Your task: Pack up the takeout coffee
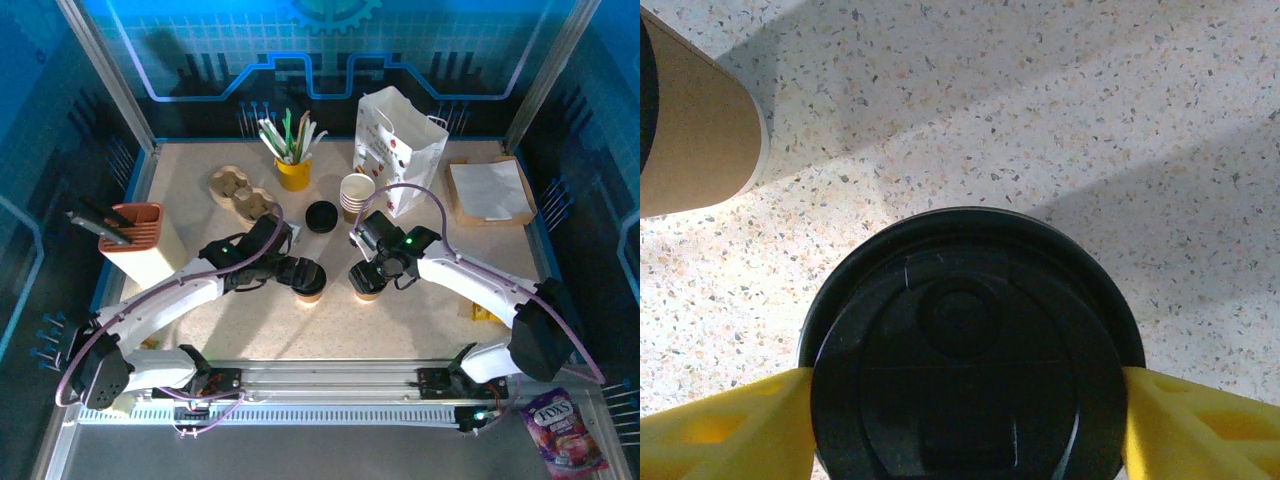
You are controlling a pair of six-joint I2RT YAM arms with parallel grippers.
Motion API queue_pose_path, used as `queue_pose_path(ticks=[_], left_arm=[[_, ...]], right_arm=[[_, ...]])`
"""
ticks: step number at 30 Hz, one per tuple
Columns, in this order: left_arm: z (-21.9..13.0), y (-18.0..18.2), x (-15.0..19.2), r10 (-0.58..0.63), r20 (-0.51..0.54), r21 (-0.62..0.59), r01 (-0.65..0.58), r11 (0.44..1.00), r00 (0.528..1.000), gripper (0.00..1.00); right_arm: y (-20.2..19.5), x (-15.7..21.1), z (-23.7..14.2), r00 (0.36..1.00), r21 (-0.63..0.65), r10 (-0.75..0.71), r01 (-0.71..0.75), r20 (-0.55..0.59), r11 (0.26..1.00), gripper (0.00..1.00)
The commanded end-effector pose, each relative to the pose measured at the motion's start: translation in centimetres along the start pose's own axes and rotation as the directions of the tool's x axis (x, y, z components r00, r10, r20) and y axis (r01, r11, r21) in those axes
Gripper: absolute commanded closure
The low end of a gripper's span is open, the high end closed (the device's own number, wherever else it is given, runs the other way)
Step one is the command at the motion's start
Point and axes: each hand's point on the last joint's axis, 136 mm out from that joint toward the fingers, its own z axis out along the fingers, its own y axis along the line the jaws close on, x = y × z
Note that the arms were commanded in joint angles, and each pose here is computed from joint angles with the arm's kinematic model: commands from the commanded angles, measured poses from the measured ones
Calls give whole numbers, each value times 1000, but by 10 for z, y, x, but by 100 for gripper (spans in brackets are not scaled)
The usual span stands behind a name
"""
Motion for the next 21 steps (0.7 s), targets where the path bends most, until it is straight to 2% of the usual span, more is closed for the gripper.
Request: queue_pose_path(ticks=[1,10,21], left_arm=[[-6,-7,14,41,-53,0,-41,999,998,17],[5,-18,23,152,-138,-41,-159,986,979,15],[17,-22,17,203,-166,-78,-218,973,965,15]], right_arm=[[-3,-4,-5,1000,26,-15,14,13,1000,28],[-23,-20,-8,997,35,46,-48,57,998,30],[-29,-18,-1,996,17,72,-73,51,997,31]])
